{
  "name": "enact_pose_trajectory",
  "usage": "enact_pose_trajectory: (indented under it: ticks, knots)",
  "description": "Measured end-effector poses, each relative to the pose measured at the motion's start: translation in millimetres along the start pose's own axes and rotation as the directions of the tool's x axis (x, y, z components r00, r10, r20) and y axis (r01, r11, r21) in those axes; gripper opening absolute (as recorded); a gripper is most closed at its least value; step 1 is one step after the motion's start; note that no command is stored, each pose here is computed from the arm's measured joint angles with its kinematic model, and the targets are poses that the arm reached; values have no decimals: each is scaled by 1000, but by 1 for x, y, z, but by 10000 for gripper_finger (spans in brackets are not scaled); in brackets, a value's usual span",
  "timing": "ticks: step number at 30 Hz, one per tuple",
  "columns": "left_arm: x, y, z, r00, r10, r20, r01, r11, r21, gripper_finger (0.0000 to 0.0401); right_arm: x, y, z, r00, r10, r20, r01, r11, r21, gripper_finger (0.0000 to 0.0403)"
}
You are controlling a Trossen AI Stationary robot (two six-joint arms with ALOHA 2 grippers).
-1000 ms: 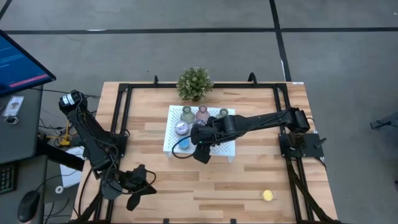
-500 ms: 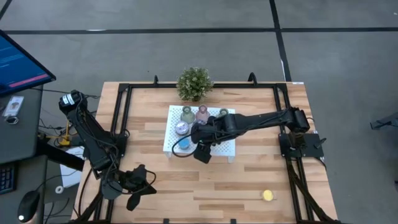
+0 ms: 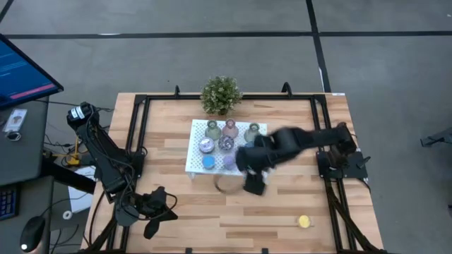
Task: Pick & Place candle stick holders
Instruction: Put the yellow candle on the shelf
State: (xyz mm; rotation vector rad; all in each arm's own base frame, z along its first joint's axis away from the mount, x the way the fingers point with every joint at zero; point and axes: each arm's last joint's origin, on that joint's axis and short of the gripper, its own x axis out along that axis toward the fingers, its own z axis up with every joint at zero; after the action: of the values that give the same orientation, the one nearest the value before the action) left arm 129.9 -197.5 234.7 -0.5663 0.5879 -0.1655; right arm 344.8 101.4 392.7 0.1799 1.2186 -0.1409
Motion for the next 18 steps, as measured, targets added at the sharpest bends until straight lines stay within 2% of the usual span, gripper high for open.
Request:
enact_pose_trajectory:
  ticks: [3, 6, 10, 15, 18]
  knots:
    - [0, 0, 0, 1000, 0, 0, 0, 1000, -2, 10, -1, 33, -20, 999, 39, -24, -39, 999, 2, 261]
    - [0, 0, 0, 1000, -2, 1, 2, 1000, -3, 10, -1, 65, -45, 998, 33, -49, -32, 999, 32, 261]
    - [0, -1, 0, 1000, -5, 3, 5, 1000, -6, 10, 28, 106, -93, 987, -62, -147, 71, 996, 58, 261]
    - [0, -1, 1, 1000, -11, 6, 11, 1000, -10, 10, 57, 131, -162, 922, -130, -364, 173, 981, 87, 261]
    - [0, -1, 1, 1000, -13, 6, 13, 1000, -5, 10, 69, 141, -198, 889, -172, -425, 221, 973, 70, 261]
